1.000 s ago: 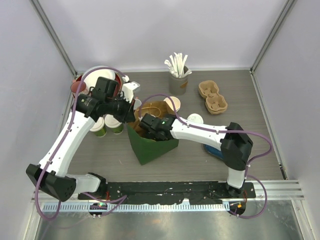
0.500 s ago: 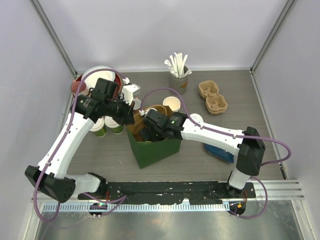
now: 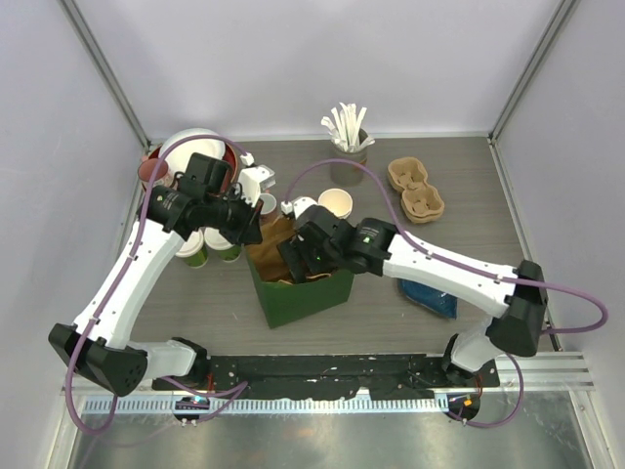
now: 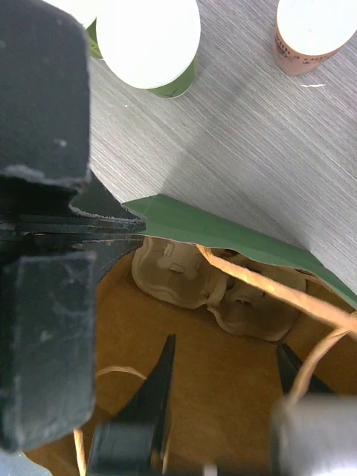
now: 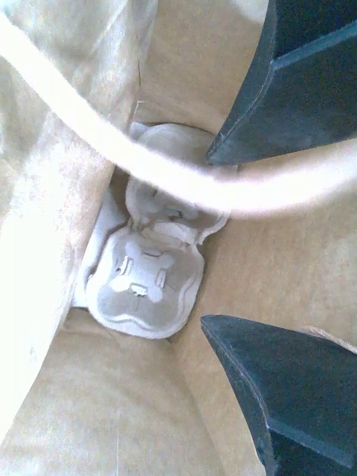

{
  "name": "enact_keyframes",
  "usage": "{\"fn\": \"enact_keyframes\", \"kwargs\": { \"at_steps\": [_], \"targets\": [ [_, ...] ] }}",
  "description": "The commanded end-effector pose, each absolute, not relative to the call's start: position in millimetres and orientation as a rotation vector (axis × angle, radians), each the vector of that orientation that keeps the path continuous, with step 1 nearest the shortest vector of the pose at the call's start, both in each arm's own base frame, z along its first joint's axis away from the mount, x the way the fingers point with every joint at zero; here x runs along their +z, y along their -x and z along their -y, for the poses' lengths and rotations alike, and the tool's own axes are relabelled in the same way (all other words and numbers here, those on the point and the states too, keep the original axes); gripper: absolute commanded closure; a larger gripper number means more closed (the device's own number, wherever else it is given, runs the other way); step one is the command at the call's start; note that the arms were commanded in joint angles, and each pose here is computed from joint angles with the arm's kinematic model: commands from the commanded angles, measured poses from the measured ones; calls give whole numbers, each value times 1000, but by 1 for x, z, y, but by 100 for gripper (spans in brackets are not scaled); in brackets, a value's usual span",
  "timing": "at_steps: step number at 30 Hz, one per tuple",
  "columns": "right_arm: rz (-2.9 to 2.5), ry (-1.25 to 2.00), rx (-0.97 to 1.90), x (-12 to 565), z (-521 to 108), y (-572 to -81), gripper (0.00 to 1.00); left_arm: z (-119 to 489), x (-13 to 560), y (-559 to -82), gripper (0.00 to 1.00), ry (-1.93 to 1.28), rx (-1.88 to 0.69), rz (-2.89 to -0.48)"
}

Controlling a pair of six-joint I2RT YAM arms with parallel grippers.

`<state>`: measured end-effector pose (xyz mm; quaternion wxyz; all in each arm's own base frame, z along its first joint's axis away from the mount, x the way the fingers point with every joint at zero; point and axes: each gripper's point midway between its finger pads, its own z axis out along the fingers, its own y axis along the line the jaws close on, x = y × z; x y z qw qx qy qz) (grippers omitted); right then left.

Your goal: Pack the takeout coffee

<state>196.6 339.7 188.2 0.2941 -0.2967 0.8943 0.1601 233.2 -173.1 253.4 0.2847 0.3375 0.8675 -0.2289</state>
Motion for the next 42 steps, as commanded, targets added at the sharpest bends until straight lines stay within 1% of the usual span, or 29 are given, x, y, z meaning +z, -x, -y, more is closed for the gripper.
{"fn": "enact_keyframes", "kwargs": {
  "at_steps": [1, 10, 19, 22, 25, 30, 31, 33, 34, 37, 39, 40, 42],
  "targets": [
    [-2208, 751, 554, 238, -344, -198, 14, 173, 262, -230, 100, -918, -612, -2293],
    [-2100, 756, 697, 283, -350, -189, 14, 175, 259, -229, 100, -926, -626, -2294],
    [-1938, 687, 839, 348, -350, -185, 14, 178, 259, -230, 100, -970, -644, -2267],
    [-1915, 579, 783, 365, -337, -198, 13, 184, 261, -230, 100, -996, -679, -2237],
    [-1927, 503, 688, 369, -321, -210, 13, 187, 262, -232, 100, -1019, -691, -2214],
    [-1942, 469, 626, 369, -310, -216, 13, 188, 260, -234, 99, -1032, -695, -2212],
    [-1935, 469, 632, 372, -310, -215, 13, 188, 260, -234, 91, -1032, -692, -2211],
    [-1926, 469, 633, 376, -309, -216, 13, 186, 261, -235, 77, -1028, -674, -2215],
    [-1914, 471, 638, 380, -309, -216, 13, 185, 264, -236, 66, -1022, -665, -2210],
    [-1898, 475, 642, 387, -310, -216, 13, 180, 277, -240, 51, -1008, -610, -2198],
    [-1888, 487, 637, 390, -310, -217, 13, 175, 289, -242, 45, -995, -569, -2181],
    [-1881, 486, 641, 394, -310, -217, 13, 174, 294, -242, 40, -992, -557, -2167],
    [-1877, 510, 642, 394, -314, -217, 13, 170, 308, -241, 33, -984, -529, -2144]
  ]
}}
